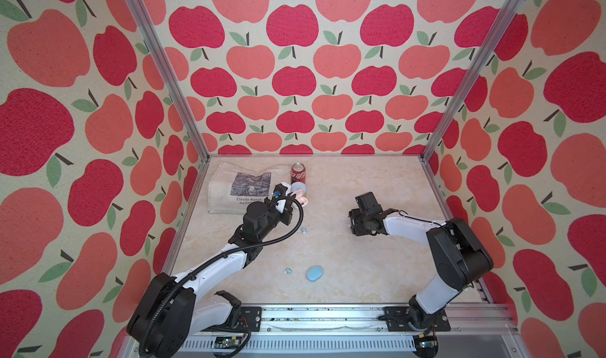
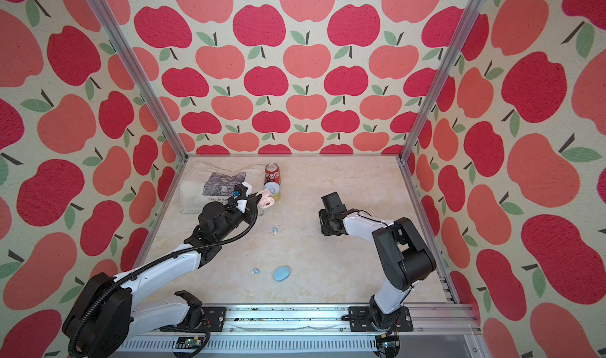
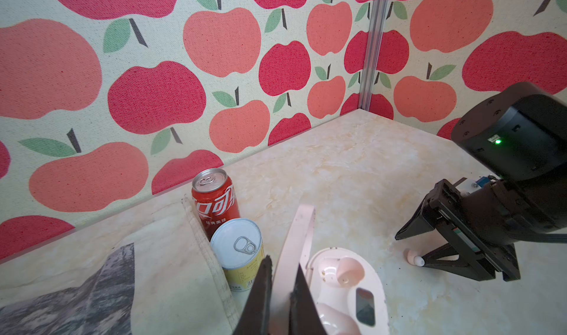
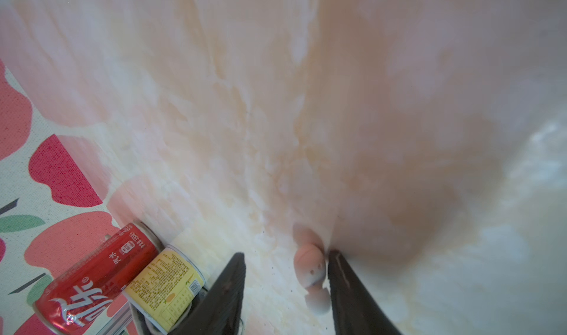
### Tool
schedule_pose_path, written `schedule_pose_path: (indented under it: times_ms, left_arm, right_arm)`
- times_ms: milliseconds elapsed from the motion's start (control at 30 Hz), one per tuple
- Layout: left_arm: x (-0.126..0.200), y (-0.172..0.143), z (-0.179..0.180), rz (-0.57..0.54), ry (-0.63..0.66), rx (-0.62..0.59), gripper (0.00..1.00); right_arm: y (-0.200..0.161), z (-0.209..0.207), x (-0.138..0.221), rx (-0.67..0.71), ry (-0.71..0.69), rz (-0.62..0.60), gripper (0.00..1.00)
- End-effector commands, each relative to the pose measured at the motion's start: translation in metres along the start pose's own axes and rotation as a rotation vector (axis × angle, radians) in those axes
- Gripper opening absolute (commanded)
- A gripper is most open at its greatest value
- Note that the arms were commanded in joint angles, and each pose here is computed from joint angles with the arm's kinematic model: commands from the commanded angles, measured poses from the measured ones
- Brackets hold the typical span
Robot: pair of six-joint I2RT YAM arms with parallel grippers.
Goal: Insert wireless bluetooth earbuds into charging case
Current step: Rotate the wireless bluetooth earbud at the center of the table, then pick up the wireless bluetooth earbud from the center of the table.
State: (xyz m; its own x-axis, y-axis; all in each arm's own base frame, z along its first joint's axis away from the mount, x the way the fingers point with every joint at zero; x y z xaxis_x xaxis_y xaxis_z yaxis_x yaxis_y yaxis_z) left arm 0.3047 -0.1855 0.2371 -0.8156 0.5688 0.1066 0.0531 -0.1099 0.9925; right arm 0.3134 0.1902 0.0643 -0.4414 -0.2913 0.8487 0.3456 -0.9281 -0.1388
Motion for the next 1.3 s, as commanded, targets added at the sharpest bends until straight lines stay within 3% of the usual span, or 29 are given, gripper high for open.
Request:
schedule_pose_path:
  times_ms: [0, 233, 367, 500, 667, 833, 1033, 1267]
  left_arm:
    - [0.0, 0.002, 0.001, -0.029, -0.008, 0.0, 0.0]
    - [0.001, -0.001, 0.003, -0.03, 0.003, 0.0, 0.0]
    - [0.001, -0.002, 0.003, -0.029, 0.001, 0.003, 0.0]
    - [0.002, 0.002, 0.004, -0.039, 0.003, 0.0, 0.0]
    - [0.006, 0.009, 0.004, -0.056, 0.006, -0.003, 0.0]
    - [0.008, 0.013, 0.005, -0.059, 0.007, -0.01, 0.0]
    - [0.009, 0.013, 0.005, -0.048, 0.0, -0.008, 0.0]
    - [0.008, 0.014, 0.004, -0.041, 0.0, -0.008, 0.0]
  right_arm:
    - [0.019, -0.039, -0.008, 0.04, -0.183, -0.074, 0.49]
    - [0.026, -0.041, -0.009, 0.081, -0.199, -0.052, 0.5]
    - [0.023, -0.031, -0.013, 0.178, -0.227, -0.009, 0.49]
    - [0.022, -0.019, -0.007, 0.355, -0.279, 0.005, 0.49]
    - [0.025, 0.001, 0.011, 0.705, -0.349, 0.008, 0.49]
    - [0.021, 0.007, 0.012, 1.005, -0.383, 0.093, 0.48]
    - [0.006, 0.007, 0.002, 1.165, -0.331, 0.19, 0.45]
    - [-0.008, 0.009, -0.005, 1.278, -0.341, 0.217, 0.42]
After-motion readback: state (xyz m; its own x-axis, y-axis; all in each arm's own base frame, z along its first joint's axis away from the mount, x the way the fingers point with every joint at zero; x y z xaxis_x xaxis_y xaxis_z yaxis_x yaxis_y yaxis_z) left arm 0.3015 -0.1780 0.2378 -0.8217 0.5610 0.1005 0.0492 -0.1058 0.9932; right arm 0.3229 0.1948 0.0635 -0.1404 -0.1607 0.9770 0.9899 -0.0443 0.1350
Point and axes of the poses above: each gripper's point midway between its finger pads, its own x axis back along the fingers, its own z axis along the line the jaws close on, y = z × x, the point moved 4 cm from there along x, back along the fingers
